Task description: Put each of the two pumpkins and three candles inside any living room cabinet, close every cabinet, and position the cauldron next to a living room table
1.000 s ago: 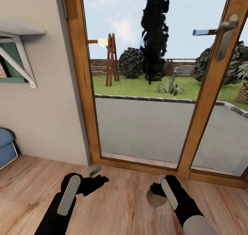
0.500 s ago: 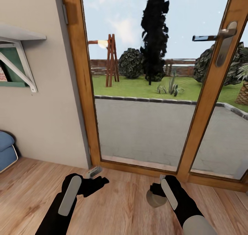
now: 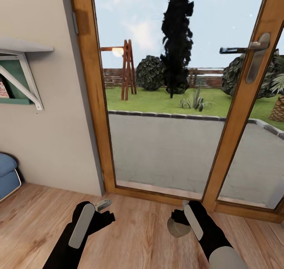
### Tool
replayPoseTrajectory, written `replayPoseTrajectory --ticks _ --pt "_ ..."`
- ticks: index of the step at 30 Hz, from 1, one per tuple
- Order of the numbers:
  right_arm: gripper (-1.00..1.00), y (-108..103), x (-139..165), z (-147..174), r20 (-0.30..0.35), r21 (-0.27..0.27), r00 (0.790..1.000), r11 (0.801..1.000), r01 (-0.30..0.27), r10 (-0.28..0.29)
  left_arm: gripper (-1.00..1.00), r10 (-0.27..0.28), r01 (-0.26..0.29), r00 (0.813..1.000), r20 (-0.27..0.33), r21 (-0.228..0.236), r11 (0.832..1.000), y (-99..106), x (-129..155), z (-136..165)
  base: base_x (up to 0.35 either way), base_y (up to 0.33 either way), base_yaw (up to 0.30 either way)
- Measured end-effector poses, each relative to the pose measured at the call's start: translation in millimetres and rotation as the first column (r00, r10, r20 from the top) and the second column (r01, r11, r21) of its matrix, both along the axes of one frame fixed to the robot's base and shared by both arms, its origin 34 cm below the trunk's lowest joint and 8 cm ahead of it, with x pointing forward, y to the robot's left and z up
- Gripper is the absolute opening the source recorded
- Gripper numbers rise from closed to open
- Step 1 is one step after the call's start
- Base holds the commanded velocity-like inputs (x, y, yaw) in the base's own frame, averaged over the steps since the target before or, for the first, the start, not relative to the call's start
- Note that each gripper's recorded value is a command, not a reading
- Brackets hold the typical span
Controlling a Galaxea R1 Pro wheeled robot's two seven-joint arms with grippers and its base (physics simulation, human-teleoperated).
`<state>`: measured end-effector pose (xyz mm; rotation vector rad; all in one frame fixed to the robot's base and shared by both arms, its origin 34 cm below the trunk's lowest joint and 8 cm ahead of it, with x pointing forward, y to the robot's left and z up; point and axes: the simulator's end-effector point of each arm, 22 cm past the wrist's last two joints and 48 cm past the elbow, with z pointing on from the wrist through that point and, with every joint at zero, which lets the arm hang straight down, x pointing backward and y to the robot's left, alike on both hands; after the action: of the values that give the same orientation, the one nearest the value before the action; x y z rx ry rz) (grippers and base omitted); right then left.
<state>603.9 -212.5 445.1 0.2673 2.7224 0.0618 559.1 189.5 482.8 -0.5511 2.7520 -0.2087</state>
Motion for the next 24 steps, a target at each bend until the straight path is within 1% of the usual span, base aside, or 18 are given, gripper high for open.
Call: replayPoseTrajectory --ticks 4,5,8,14,24 --pt "-1.0 1 2 9 0.001 0.0 1.0 1.0 0.0 0.0 1.0 0.002 -0.002 1.0 -0.003 0.008 1.0 2 2 8 0.0 0.0 0.0" --pt "-1.0 1 -2 6 -0.016 -0.001 1.0 1.0 -0.002 0.002 1.0 0.002 -0.002 1.0 -0.004 0.009 1.0 2 2 10 0.0 0.0 0.0" --pt "-1.0 1 -2 10 -0.02 -0.001 1.0 1.0 -0.002 0.002 1.0 0.002 -0.002 1.0 -0.004 0.009 1.0 2 3 17 0.0 0.0 0.0" --pt "-1.0 2 -2 9 -0.021 -0.004 1.0 1.0 -0.004 0.004 1.0 0.002 -0.002 1.0 -0.004 0.007 1.0 2 3 17 0.0 0.0 0.0" --pt "-1.0 2 2 31 -0.022 -0.005 1.0 1.0 -0.005 0.005 1.0 0.002 -0.002 1.0 -0.004 0.003 1.0 1 8 39 0.0 0.0 0.0"
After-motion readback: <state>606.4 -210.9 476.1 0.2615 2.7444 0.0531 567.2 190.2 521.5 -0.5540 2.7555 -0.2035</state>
